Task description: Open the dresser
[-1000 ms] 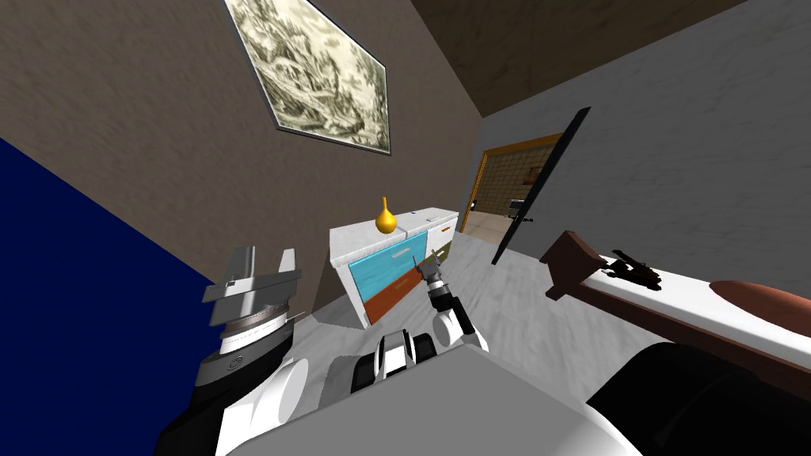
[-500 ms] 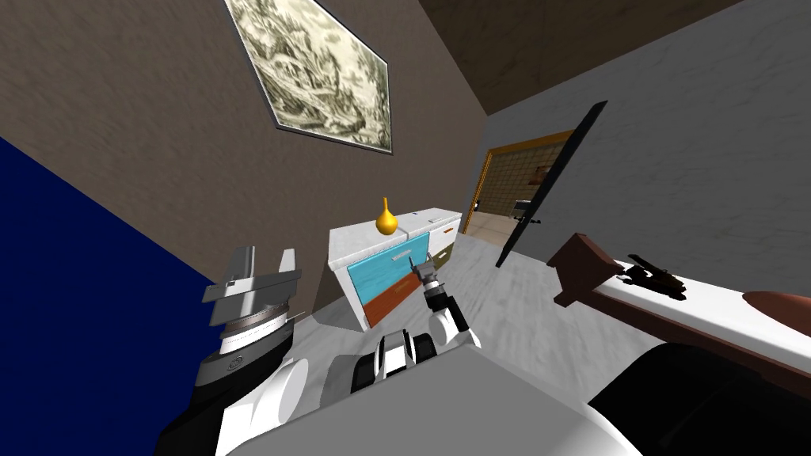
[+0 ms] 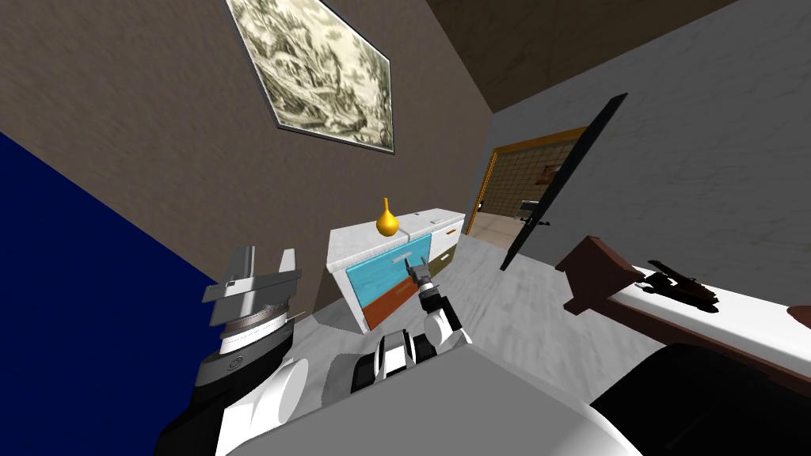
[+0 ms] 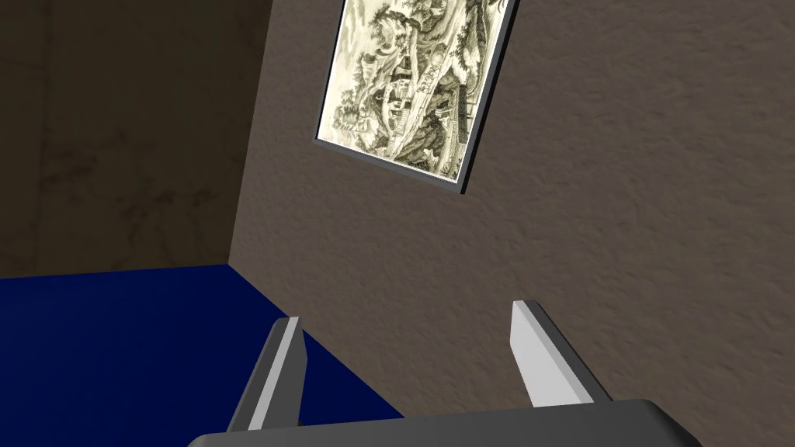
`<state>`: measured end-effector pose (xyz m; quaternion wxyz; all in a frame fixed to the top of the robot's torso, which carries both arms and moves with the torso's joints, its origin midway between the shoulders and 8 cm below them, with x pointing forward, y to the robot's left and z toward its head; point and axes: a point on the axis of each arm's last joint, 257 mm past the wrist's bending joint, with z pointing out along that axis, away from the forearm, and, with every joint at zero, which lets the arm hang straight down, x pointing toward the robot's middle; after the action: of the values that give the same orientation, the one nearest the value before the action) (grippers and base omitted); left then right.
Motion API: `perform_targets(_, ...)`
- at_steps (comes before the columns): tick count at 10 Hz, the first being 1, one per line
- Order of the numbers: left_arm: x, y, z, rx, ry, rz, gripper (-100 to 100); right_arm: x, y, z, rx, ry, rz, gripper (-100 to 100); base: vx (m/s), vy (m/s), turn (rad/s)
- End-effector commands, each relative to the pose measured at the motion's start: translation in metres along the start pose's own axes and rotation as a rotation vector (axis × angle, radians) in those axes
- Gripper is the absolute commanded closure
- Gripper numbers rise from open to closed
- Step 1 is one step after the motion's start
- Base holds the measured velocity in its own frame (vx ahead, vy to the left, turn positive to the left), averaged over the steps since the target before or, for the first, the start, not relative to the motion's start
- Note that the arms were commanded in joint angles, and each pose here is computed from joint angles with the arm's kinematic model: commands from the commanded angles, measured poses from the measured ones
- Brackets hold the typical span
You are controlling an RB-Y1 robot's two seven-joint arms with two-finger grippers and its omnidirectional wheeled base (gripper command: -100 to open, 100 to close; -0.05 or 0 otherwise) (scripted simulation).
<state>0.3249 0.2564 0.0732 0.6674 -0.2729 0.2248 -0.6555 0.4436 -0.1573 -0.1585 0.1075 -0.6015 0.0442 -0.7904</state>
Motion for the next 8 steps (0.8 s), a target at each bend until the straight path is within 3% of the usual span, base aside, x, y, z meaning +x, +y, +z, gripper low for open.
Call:
perform_targets(1, 0.000, 0.000, 0.000, 0.000, 0.000, 0.000, 0, -0.018, -0.010, 0.001, 0.004, -0.038, 0.148, -100, 0.049, -0.029, 0.056)
perform_targets(8, 0.000, 0.000, 0.000, 0.000, 0.000, 0.000, 0, -0.054, -0.029, 0.000, -0.004, -0.121, 0.450, -100, 0.040, -0.027, 0.042)
